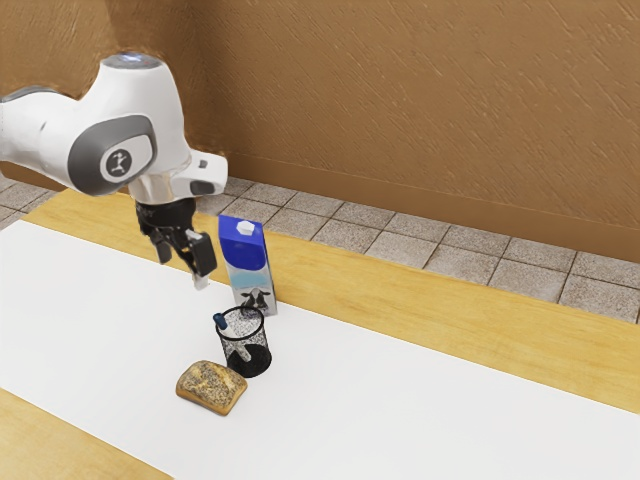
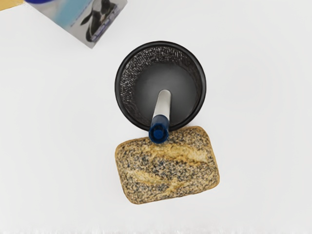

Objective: Take the marker out of the pen holder and place it to the left of the pen holder.

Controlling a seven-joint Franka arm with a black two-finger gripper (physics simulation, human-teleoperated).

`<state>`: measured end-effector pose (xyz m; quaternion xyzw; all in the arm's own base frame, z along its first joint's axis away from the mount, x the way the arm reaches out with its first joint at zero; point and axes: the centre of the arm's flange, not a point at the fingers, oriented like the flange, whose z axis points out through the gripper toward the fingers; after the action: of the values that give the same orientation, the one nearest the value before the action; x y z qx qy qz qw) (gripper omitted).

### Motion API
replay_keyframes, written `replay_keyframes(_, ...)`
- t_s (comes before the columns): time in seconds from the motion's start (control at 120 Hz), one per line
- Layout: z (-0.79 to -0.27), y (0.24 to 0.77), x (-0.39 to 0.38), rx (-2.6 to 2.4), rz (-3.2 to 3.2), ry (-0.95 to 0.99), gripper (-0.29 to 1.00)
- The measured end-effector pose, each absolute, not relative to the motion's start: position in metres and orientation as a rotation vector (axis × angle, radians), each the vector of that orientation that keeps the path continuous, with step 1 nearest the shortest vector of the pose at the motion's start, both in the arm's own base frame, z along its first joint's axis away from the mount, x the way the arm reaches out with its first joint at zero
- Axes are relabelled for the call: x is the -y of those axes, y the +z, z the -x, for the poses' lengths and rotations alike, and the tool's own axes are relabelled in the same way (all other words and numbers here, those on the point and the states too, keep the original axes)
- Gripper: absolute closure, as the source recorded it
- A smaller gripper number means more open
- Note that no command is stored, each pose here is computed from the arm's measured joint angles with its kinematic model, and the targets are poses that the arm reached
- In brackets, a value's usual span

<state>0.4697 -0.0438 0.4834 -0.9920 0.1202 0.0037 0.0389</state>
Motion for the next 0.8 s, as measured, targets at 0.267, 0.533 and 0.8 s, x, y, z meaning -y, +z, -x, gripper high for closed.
replay_keyframes(0.267, -0.488, 0.392, 0.04, -0.365, 3.077, -0.108, 0.0)
replay_keyframes(0.533, -0.505, 0.358, 0.026, -0.311, 3.114, -0.168, 0.0)
replay_keyframes(0.8, -0.505, 0.355, 0.03, -0.321, 3.126, -0.181, 0.36)
